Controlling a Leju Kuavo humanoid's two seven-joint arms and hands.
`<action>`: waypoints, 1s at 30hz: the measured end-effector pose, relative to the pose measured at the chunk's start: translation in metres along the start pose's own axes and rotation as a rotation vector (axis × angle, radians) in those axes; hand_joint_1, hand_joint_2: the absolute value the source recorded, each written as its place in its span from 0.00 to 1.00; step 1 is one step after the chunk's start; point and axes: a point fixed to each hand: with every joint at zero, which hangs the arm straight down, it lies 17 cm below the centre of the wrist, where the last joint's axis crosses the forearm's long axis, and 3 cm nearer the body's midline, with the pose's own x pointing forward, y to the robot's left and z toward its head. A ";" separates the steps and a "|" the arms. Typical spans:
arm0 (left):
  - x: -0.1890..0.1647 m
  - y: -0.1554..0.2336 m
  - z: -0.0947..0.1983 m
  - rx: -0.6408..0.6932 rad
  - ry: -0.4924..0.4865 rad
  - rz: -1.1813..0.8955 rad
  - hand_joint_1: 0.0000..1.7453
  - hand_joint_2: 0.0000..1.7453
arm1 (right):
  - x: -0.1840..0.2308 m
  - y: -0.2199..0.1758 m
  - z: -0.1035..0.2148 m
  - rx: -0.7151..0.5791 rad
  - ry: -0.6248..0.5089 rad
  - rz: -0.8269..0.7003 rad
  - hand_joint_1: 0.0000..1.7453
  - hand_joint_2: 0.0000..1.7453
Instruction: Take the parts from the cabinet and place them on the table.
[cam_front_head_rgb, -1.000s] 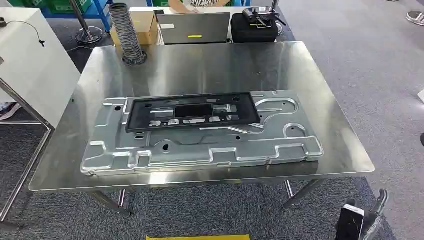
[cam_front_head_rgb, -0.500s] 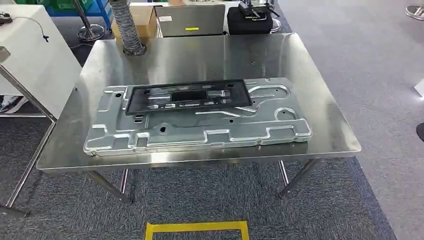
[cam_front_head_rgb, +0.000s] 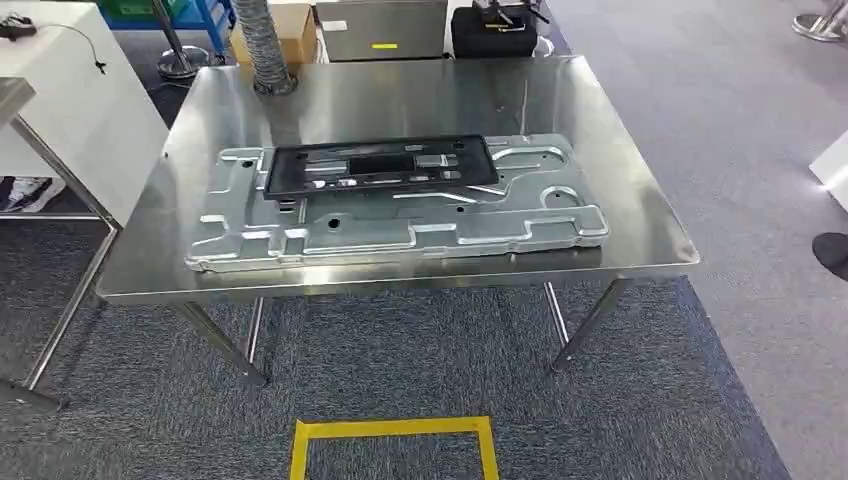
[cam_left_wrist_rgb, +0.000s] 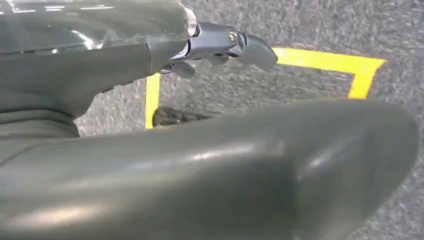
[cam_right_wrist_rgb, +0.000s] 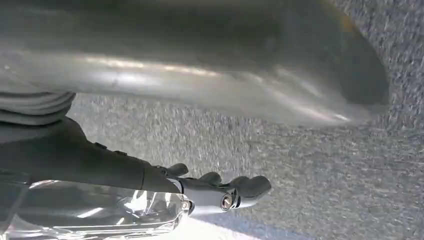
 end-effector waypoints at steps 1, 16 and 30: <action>0.001 -0.001 0.000 -0.002 -0.001 -0.003 0.00 0.00 | 0.000 0.001 0.001 0.005 0.001 0.000 0.00 0.00; -0.001 -0.003 0.001 -0.012 0.001 -0.017 0.00 0.00 | 0.000 0.006 0.000 0.033 0.016 0.002 0.00 0.00; -0.001 -0.009 0.001 -0.022 -0.001 -0.018 0.00 0.00 | -0.002 0.012 0.002 0.060 0.007 0.031 0.00 0.00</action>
